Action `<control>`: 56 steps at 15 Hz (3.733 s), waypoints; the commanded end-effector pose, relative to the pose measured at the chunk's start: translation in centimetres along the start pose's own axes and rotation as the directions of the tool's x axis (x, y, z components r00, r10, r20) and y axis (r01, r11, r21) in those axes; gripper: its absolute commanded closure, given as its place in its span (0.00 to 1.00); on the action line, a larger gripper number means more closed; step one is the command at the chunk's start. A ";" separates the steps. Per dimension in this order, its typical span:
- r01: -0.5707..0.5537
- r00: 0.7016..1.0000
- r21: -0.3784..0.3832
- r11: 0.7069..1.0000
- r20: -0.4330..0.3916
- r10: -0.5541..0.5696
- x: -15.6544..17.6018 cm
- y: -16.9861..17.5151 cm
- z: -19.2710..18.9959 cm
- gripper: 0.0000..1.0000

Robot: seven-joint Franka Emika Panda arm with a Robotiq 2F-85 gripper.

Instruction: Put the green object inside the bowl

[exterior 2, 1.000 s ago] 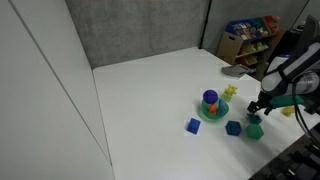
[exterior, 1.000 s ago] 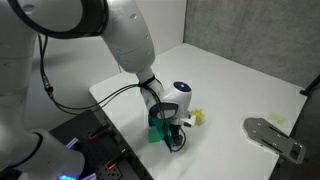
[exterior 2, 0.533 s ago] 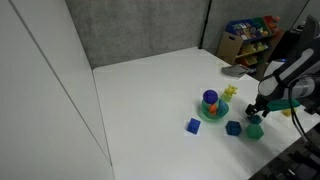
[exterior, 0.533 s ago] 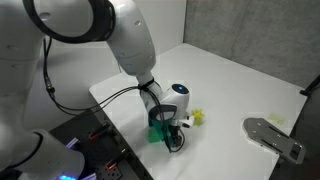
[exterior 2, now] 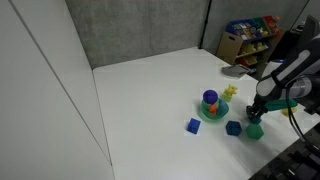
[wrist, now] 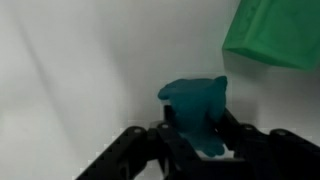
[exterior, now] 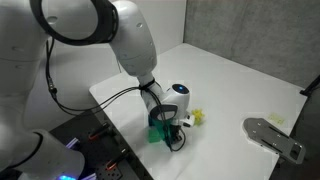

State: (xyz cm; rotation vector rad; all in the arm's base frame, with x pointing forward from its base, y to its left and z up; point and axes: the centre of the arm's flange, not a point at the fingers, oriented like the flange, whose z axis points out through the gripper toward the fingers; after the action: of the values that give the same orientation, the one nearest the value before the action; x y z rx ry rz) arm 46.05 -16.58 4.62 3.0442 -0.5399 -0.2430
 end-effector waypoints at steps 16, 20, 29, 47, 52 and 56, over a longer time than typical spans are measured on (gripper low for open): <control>0.041 0.997 0.127 0.991 -0.077 -0.032 -1.0 -8.4 -17.8 0.91; 0.076 0.996 0.147 0.986 -0.053 -0.068 -1.6 -12.1 -18.0 0.91; -0.240 0.969 0.190 0.952 -0.006 0.245 -2.8 -17.6 -17.4 0.93; -0.491 0.864 0.156 0.857 -0.033 0.502 2.0 -18.6 -12.1 0.92; -0.483 0.870 0.145 0.863 -0.032 0.492 3.0 -19.3 -10.6 0.92; -0.469 0.879 0.135 0.873 -0.020 0.476 3.1 -19.4 -10.1 0.53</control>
State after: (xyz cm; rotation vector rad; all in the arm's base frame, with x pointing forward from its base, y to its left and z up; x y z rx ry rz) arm 56.24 0.58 12.90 2.8955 -1.3197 -0.1063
